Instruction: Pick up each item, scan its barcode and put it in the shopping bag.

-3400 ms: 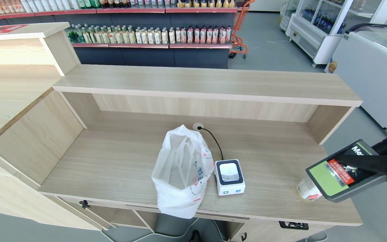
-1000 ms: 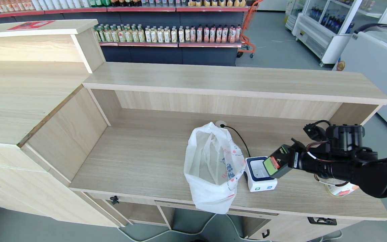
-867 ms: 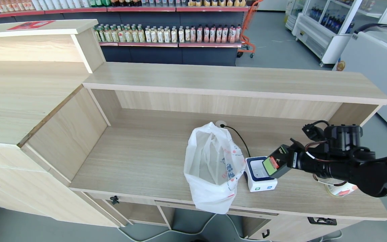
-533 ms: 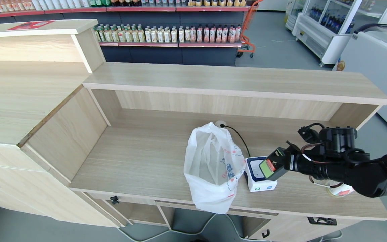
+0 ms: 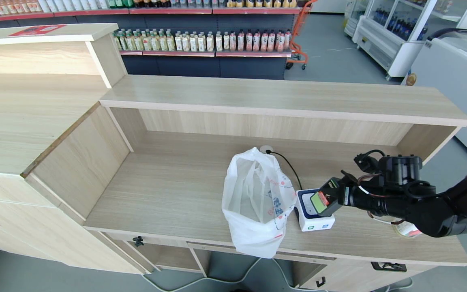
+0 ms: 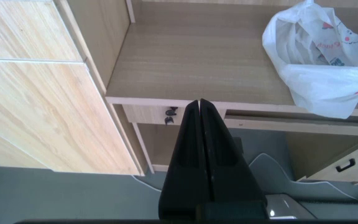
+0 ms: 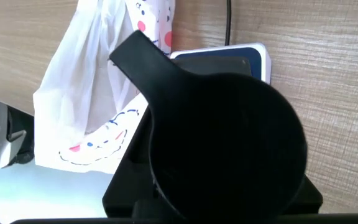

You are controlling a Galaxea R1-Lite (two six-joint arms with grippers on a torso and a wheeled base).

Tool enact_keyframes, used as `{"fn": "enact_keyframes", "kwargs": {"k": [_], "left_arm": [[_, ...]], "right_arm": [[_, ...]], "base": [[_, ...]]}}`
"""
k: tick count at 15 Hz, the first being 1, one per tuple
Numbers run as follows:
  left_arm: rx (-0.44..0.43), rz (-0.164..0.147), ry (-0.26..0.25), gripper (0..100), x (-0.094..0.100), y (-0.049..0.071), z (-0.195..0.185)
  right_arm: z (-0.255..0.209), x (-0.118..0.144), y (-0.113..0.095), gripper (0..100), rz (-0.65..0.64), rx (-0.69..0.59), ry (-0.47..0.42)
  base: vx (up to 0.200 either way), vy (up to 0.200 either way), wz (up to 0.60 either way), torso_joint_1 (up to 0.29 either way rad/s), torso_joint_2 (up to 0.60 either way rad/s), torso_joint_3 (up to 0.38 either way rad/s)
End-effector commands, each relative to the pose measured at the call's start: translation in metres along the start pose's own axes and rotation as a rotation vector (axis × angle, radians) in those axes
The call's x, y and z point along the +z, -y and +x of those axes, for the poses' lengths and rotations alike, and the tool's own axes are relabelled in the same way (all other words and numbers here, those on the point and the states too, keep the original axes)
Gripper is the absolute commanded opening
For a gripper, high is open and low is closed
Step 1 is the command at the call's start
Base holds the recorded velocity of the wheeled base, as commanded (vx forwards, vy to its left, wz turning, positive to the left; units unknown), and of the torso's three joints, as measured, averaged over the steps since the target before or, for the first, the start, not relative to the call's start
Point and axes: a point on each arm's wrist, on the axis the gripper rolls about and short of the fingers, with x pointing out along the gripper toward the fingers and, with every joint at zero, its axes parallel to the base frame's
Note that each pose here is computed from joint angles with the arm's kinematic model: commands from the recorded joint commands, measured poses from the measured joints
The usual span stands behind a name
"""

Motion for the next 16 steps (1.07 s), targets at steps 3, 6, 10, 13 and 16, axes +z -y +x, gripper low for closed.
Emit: {"fn": "enact_keyframes", "kwargs": {"k": [3,6,10,13,16], "left_arm": [[0.0,-0.001,0.001,0,0.0,0.0,0.0],[0.002,-0.001,0.001,0,0.0,0.0,0.0],[0.0,-0.001,0.001,0,0.0,0.0,0.0],[0.0,-0.001,0.001,0,0.0,0.0,0.0],[0.0,-0.001,0.001,0,0.0,0.0,0.0]], "right_arm": [[0.007,-0.005,0.002,0,0.005,0.008,-0.019],[0.009,-0.006,0.0,0,0.007,0.014,-0.023],[0.015,-0.003,0.001,0,0.011,0.033,-0.017],[0.019,-0.006,0.002,0,0.006,0.046,-0.012],[0.022,-0.006,0.002,0,0.005,0.058,-0.013]], "base": [[0.0,0.0,0.0,0.0,0.0,0.0],[0.0,0.0,0.0,0.0,0.0,0.0],[0.0,0.0,0.0,0.0,0.0,0.0],[0.0,0.0,0.0,0.0,0.0,0.0],[0.0,0.0,0.0,0.0,0.0,0.0]]}}
